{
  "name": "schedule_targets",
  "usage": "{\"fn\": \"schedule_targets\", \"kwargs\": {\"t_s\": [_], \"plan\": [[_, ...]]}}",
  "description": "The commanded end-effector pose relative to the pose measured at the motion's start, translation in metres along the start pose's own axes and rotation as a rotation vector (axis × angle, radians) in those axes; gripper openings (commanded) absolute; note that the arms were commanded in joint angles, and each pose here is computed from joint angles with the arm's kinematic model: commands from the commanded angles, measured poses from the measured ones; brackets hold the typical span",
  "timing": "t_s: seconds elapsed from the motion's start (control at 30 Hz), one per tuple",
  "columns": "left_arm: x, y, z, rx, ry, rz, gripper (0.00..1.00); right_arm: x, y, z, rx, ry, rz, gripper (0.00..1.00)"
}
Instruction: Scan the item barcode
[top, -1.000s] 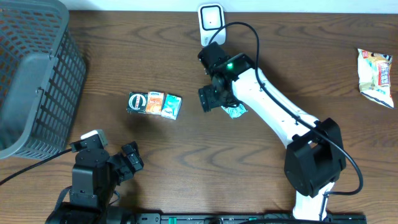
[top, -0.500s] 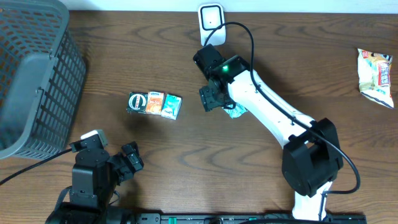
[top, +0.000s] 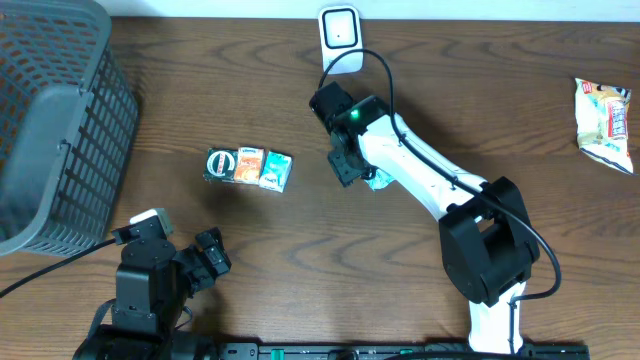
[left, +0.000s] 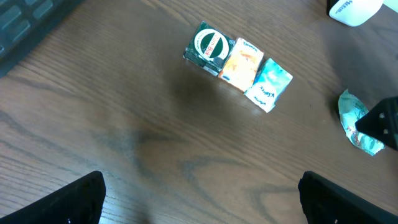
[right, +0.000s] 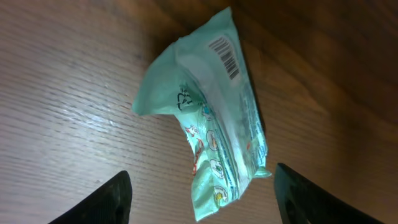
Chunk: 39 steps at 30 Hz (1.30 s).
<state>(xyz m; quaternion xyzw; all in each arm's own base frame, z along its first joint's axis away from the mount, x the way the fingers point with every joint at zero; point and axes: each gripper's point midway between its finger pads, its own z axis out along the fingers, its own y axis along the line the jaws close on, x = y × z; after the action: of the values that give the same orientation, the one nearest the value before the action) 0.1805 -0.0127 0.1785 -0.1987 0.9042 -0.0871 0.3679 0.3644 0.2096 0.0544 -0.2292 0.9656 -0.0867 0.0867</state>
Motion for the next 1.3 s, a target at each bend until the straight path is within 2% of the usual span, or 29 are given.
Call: {"fn": "schedule_targets", "kwargs": {"t_s": [0.0,0.27,0.3,0.4,0.53,0.57,0.67,0.9,1.03,1.13,1.27], "plan": [[-0.001,0.0,-0.001,0.0,-0.008,0.0,0.98,0.01,-0.004,0.015,0.026,0.024,-0.05,0.67],[-0.001,0.0,-0.001,0.0,-0.008,0.0,0.98,0.022,0.0,0.042,0.027,0.022,-0.049,0.57],[-0.001,0.0,-0.001,0.0,-0.008,0.0,0.97,0.024,0.0,0.044,0.027,0.025,-0.049,0.53],[-0.001,0.0,-0.001,0.0,-0.008,0.0,0.98,0.025,0.002,0.045,0.016,0.029,-0.042,0.27],[-0.001,0.0,-0.001,0.0,-0.008,0.0,0.98,0.024,0.01,0.042,-0.031,0.029,-0.01,0.22],[-0.001,0.0,-0.001,0.0,-0.008,0.0,0.98,0.022,0.014,0.038,-0.071,0.033,0.014,0.11],[-0.001,0.0,-0.001,0.0,-0.008,0.0,0.98,0.016,0.021,0.026,-0.172,0.045,0.039,0.02],[-0.001,0.0,-0.001,0.0,-0.008,0.0,0.98,0.0,0.024,-0.008,-0.478,0.064,0.138,0.01],[-0.001,0.0,-0.001,0.0,-0.008,0.0,0.98,-0.006,0.04,-0.039,-0.843,0.03,0.122,0.01],[-0.001,0.0,-0.001,0.0,-0.008,0.0,0.98,-0.007,0.039,-0.062,-1.047,0.007,0.136,0.01],[-0.001,0.0,-0.001,0.0,-0.008,0.0,0.98,0.001,0.034,-0.068,-1.107,0.017,0.136,0.01]]}}
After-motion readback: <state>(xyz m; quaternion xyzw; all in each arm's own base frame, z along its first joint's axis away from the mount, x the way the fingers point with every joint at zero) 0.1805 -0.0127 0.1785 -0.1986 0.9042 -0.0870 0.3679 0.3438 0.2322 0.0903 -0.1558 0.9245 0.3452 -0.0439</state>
